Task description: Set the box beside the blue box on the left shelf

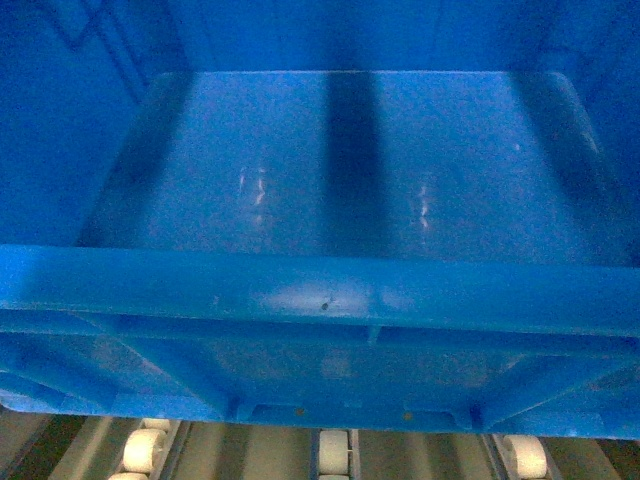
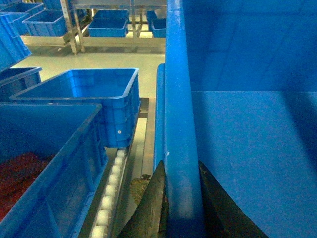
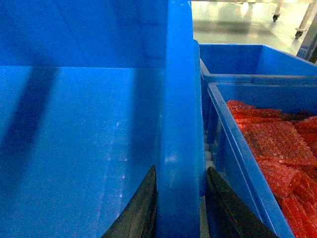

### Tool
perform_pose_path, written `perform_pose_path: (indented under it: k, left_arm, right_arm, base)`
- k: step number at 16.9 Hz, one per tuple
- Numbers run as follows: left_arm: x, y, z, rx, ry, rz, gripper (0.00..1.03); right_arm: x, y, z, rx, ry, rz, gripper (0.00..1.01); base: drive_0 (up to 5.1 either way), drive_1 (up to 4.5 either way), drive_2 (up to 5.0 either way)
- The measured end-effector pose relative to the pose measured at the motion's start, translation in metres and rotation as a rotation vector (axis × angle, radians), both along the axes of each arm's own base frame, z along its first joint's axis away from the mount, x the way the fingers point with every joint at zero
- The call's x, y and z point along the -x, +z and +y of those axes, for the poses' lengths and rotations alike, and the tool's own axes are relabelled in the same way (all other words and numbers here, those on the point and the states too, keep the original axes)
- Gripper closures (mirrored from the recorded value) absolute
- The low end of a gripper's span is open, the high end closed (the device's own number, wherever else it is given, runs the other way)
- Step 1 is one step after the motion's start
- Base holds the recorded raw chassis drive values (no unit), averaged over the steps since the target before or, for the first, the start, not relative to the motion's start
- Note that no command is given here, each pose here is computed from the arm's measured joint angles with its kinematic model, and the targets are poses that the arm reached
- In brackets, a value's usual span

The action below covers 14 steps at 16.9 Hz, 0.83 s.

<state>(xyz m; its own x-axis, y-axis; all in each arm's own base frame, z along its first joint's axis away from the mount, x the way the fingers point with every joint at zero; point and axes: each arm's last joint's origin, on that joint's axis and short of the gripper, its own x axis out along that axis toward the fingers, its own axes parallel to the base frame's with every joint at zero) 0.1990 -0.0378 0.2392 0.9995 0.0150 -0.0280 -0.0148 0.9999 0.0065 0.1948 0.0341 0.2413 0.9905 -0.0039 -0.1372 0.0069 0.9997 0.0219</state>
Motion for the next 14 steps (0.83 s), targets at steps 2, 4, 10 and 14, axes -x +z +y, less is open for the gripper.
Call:
perform_pose_path:
  k: [2, 4, 10, 14]
  left_arm:
    - [0.0, -0.001, 0.0, 0.001, 0.004, 0.006, 0.94]
    - [0.001, -0.003, -0.002, 0.014, 0.032, 0.065, 0.94]
    - [-0.021, -0.022, 0.001, 0.024, 0.029, 0.186, 0.94]
    - [-0.047, -0.036, 0.0, 0.007, 0.036, 0.305, 0.94]
  right_arm:
    - [0.0, 0.0, 0.0, 0.0, -0.001, 0.001, 0.81]
    - [0.002, -0.001, 0.007, 0.06, -0.107, 0.055, 0.81]
    - [-0.018, -0.012, 0.011, 0.048, -0.107, 0.208, 0.83]
    - [-0.05, -0.039, 0.012, 0.028, -0.093, 0.33, 0.83]
  base:
    - [0.0, 0.0, 0.0]
    - [0.0, 0.0, 0.0]
    - [0.0, 0.0, 0.0]
    - [0.0, 0.0, 0.0]
